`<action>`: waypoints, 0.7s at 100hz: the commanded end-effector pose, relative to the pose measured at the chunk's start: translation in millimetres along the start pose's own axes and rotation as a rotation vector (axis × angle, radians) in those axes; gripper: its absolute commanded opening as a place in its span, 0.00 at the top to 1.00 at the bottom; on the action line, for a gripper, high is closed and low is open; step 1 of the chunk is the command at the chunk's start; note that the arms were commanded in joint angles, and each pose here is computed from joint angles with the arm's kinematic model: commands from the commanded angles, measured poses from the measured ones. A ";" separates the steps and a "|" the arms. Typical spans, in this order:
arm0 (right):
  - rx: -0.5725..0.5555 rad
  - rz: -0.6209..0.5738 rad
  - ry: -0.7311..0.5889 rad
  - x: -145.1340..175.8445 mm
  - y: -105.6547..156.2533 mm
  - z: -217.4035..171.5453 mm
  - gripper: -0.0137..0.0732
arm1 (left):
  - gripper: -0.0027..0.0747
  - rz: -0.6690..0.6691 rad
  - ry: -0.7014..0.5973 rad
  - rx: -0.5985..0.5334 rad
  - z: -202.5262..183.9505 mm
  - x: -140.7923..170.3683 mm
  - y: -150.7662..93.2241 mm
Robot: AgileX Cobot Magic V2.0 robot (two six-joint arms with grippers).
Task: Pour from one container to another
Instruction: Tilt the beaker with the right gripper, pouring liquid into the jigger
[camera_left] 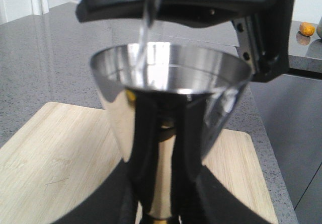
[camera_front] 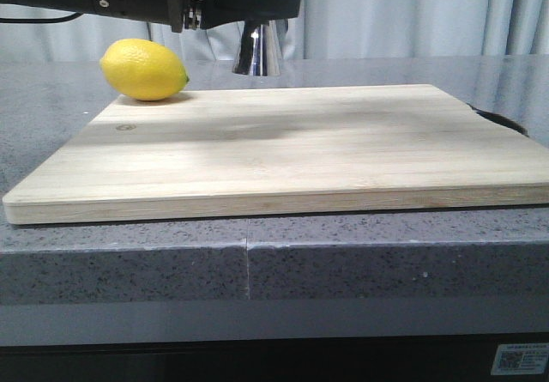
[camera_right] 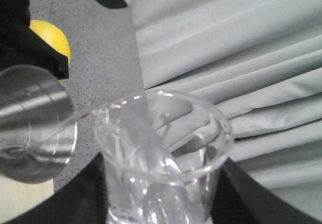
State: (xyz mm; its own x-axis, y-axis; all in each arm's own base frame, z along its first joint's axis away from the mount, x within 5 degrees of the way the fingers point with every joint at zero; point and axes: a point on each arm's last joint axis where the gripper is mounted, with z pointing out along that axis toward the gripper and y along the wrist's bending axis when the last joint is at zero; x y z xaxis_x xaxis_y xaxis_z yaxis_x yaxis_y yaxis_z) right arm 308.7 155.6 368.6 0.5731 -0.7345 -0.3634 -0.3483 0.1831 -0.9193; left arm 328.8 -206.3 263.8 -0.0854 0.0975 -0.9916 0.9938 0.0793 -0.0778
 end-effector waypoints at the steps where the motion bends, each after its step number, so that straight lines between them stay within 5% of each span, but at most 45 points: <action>1: 0.065 -0.019 -0.026 -11.3 -20.3 -10.6 0.59 | 0.99 0.049 -0.135 0.071 -1.7 -34.4 -14.4; 70: 0.048 -0.078 -0.008 -9.7 -18.8 -10.5 0.59 | 0.99 0.052 -0.133 0.066 -1.7 -34.2 -14.0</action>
State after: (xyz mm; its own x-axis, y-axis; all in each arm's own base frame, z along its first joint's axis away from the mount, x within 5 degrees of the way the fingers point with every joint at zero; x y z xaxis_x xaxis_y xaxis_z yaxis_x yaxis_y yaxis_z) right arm 308.3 155.6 366.6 0.5909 -0.7478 -0.3027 -0.3271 0.1208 -0.9372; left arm 328.8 -206.3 263.8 -0.0814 0.0978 -0.9919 0.9941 0.0789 -0.0739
